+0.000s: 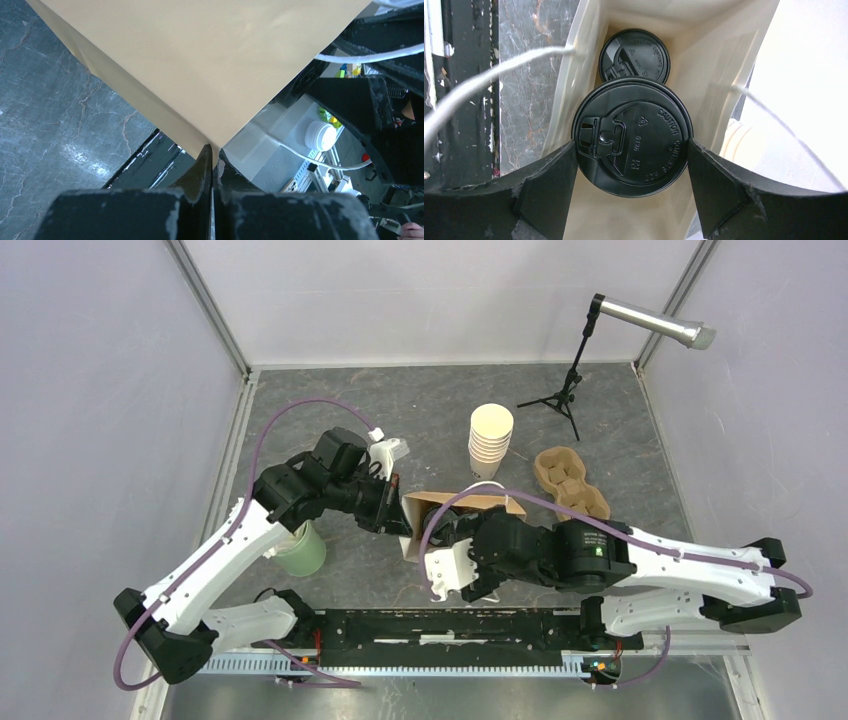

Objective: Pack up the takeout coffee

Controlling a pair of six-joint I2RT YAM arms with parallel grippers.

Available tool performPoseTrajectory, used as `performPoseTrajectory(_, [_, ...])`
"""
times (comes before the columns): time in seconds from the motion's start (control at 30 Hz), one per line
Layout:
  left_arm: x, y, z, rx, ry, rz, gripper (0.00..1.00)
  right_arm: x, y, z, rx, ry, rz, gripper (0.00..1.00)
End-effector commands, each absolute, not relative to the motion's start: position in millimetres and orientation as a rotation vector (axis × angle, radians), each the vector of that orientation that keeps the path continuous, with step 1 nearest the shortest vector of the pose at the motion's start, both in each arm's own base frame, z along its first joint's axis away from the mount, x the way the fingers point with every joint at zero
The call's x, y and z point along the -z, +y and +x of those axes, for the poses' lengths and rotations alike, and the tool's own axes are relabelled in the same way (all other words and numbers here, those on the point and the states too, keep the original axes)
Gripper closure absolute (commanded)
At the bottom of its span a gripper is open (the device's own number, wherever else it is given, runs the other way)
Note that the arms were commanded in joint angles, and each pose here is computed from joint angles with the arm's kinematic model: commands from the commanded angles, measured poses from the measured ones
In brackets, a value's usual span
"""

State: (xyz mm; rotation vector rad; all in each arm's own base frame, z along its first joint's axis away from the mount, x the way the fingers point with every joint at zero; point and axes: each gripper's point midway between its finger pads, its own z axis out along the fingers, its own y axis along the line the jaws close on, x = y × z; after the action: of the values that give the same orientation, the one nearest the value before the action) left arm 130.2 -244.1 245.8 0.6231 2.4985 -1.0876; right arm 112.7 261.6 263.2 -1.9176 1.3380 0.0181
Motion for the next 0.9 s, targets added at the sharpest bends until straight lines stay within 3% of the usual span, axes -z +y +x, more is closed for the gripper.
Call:
performPoseTrajectory(0.0, [-252,-244,130,1.108,2.413,0.683,0.98,-264,249,120,0.007,1.361,-1.809,0.18])
performPoseTrajectory(0.33, [-253,-242,130,1.097,2.378,0.703,0.98,-248,248,126,0.060,1.330,-1.818,0.17])
performPoseTrajectory(0.87, [-247,-243,136,1.051,2.402,0.747,0.98,-281,256,131,0.080,1.310,-1.793,0.18])
